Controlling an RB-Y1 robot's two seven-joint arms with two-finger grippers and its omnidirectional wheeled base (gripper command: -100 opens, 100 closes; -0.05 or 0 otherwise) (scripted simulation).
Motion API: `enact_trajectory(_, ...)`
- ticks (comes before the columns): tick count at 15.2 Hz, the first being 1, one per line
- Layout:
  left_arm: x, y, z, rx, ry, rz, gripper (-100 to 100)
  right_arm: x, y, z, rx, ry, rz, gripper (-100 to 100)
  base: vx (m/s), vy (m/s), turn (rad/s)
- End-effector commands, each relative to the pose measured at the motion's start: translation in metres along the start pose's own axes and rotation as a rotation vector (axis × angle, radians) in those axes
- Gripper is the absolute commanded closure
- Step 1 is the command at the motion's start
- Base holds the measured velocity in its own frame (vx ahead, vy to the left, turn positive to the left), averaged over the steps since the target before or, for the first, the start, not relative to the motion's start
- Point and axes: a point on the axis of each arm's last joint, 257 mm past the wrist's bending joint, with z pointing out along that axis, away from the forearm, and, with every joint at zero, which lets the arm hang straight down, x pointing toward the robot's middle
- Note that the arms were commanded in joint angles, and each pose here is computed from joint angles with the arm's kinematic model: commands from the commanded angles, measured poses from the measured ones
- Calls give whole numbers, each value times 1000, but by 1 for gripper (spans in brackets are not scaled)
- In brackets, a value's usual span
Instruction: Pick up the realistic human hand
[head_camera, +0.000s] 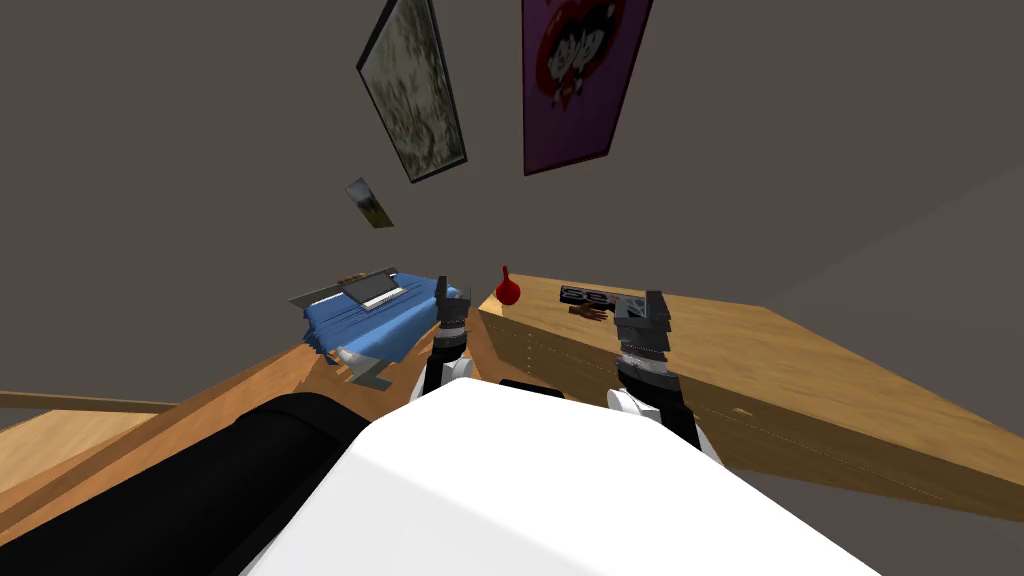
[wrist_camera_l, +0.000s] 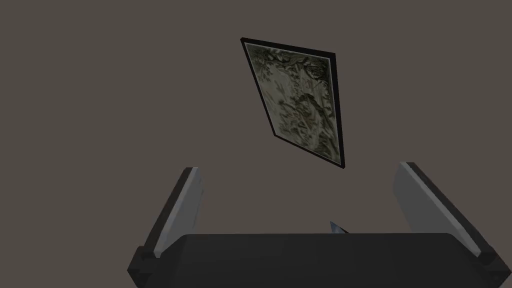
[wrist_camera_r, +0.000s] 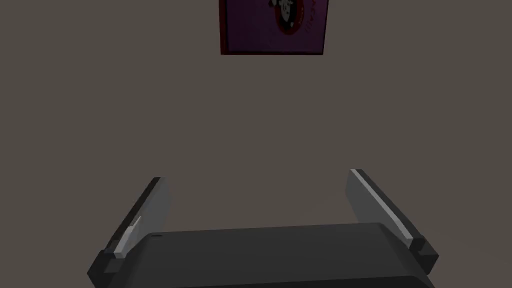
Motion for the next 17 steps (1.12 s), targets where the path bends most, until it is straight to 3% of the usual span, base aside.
enact_trajectory(1, 0, 0, 0, 0, 0, 0, 0, 7, -9, -4, 16, 47, -32, -100, -13, 28, 2)
enact_trajectory(10, 0, 0, 0, 0, 0, 0, 0, 27, -52, -28, 86, 229, -176, -100, -60, 71, 2)
enact_trajectory(17, 0, 0, 0, 0, 0, 0, 0, 36, -106, -66, 163, 432, -354, -100, -60, 84, 13)
